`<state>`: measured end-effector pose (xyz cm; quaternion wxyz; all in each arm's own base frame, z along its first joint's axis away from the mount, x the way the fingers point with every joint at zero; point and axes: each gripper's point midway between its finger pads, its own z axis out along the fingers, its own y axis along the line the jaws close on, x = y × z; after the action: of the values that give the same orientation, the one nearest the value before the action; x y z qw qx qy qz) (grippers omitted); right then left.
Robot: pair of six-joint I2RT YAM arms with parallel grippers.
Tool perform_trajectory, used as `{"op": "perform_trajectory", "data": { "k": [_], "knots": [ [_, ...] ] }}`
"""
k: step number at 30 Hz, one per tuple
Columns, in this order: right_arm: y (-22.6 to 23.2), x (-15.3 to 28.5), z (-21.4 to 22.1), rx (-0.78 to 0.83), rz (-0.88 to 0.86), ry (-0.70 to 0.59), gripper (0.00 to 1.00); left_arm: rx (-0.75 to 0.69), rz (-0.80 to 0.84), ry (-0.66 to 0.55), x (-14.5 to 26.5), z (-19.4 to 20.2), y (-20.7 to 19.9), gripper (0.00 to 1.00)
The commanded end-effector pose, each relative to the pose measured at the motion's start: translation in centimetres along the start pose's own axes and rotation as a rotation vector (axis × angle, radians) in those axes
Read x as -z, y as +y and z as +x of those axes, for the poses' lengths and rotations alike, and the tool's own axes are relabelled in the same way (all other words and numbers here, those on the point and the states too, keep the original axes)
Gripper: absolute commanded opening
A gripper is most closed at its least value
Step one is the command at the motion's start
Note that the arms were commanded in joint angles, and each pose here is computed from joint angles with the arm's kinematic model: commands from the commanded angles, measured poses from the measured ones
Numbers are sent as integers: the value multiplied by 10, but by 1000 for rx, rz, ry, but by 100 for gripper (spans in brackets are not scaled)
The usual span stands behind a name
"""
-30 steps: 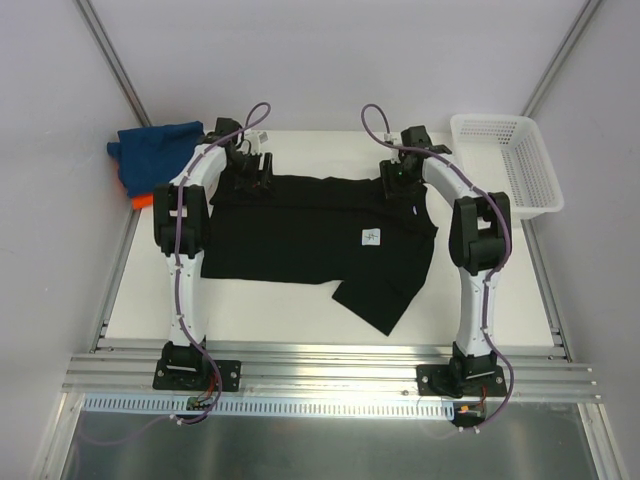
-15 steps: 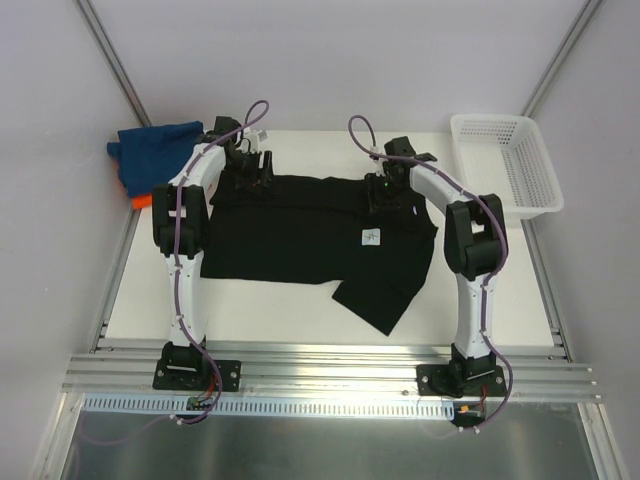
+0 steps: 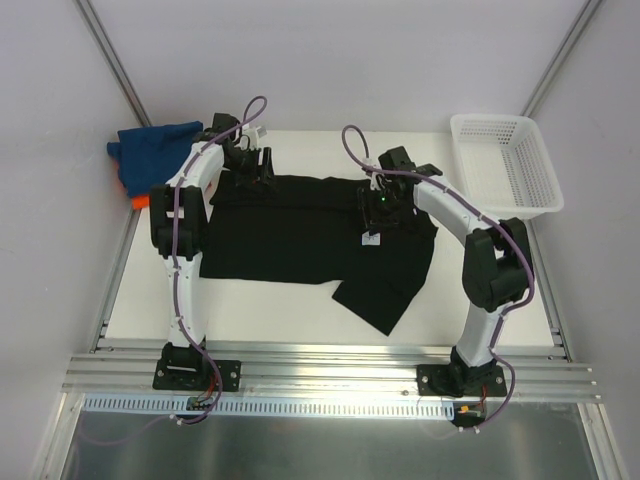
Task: Fold and stack the t-shirts
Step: Fold the tshirt
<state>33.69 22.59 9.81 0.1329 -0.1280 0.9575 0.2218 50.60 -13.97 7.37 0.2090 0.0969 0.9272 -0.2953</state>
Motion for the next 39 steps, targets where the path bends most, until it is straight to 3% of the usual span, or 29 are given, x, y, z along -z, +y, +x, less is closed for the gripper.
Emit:
{"op": "perform_trajectory", "data": {
  "k": [1, 9, 21, 30, 39],
  "knots": [
    [1, 13, -34, 80, 12, -96, 45, -27, 37, -38, 22, -11, -27, 62],
    [-10, -12, -93, 99, 24, -158, 45, -25, 35, -33, 26, -6, -29, 61],
    [-74, -46, -125, 97, 130, -181, 44, -14, 44, -19, 25, 0, -29, 61],
    [-70, -32, -171, 110, 127, -294, 44, 24, 47, -14, 24, 2, -31, 60],
    [-76, -54, -162, 104, 134, -255, 44, 21, 48, -21, 30, 1, -37, 61]
  ]
}}
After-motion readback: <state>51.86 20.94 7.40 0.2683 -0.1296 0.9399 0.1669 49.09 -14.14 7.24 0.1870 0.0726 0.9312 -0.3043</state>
